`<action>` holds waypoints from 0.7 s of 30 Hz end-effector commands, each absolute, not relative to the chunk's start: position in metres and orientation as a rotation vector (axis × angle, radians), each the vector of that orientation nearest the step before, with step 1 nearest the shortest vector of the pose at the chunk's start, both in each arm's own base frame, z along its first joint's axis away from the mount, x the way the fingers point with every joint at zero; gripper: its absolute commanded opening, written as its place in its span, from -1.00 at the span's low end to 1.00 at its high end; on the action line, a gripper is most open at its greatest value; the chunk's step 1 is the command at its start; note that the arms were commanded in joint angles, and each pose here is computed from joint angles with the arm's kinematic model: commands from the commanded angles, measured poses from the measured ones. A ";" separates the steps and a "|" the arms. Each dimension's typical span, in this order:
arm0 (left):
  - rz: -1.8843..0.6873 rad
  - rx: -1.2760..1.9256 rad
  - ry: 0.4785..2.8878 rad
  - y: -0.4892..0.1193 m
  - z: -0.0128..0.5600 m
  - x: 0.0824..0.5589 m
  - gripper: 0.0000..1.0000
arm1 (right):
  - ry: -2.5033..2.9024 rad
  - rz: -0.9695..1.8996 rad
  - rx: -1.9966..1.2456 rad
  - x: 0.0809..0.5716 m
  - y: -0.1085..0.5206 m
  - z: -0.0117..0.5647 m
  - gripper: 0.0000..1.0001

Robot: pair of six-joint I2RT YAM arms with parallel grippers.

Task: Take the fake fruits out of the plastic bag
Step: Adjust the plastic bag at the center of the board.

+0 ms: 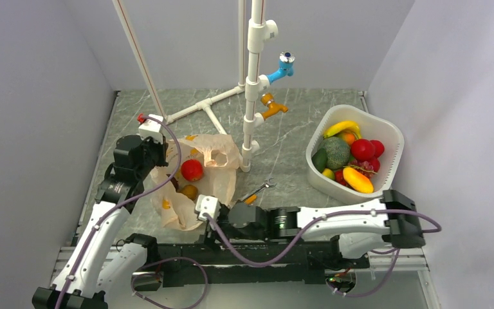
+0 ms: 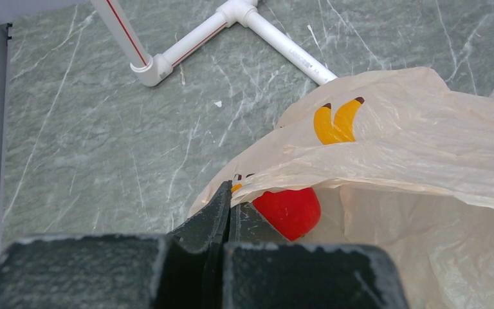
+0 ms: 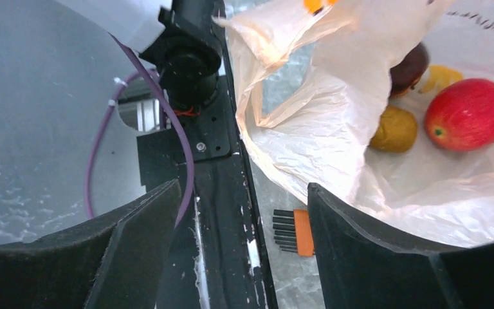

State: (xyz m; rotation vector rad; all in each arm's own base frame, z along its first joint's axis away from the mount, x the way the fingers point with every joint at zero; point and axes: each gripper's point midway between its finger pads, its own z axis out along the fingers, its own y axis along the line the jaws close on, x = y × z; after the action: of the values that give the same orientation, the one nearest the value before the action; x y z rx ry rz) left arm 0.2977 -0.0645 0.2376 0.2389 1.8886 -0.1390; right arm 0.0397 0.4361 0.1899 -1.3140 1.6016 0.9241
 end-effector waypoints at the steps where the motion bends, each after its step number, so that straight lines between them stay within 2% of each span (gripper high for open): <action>1: -0.157 0.247 1.804 -0.069 0.260 0.300 -1.00 | 1.533 0.951 -1.213 0.045 0.418 0.227 0.53; 3: -0.166 0.254 1.795 -0.071 0.261 0.300 -1.00 | 1.509 0.953 -1.141 0.052 0.412 0.243 0.53; 5: -0.173 0.264 1.784 -0.072 0.262 0.299 -1.00 | 1.496 0.957 -1.064 0.061 0.410 0.259 0.44; 9: -0.198 0.289 1.742 -0.077 0.267 0.296 -1.00 | 1.486 0.912 -0.955 0.082 0.421 0.273 0.18; 12: -0.203 0.309 1.710 -0.081 0.271 0.292 -1.00 | 1.511 0.790 -0.889 0.104 0.437 0.273 -0.20; 13: -0.200 0.317 1.701 -0.082 0.272 0.291 -1.00 | 1.508 0.756 -0.865 0.112 0.440 0.276 -0.25; 18: -0.188 0.342 1.685 -0.086 0.272 0.289 -1.00 | 1.586 0.581 -0.862 0.151 0.476 0.240 -0.29; 21: -0.175 0.337 1.693 -0.084 0.271 0.289 -1.00 | 1.593 0.535 -0.954 0.151 0.498 0.211 -0.31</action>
State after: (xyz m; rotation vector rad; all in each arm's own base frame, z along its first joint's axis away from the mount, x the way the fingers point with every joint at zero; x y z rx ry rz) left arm 0.2859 -0.0833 0.2562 0.3284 1.7543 -0.1902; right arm 0.1346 0.4804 0.2173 -0.9519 1.6053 0.6177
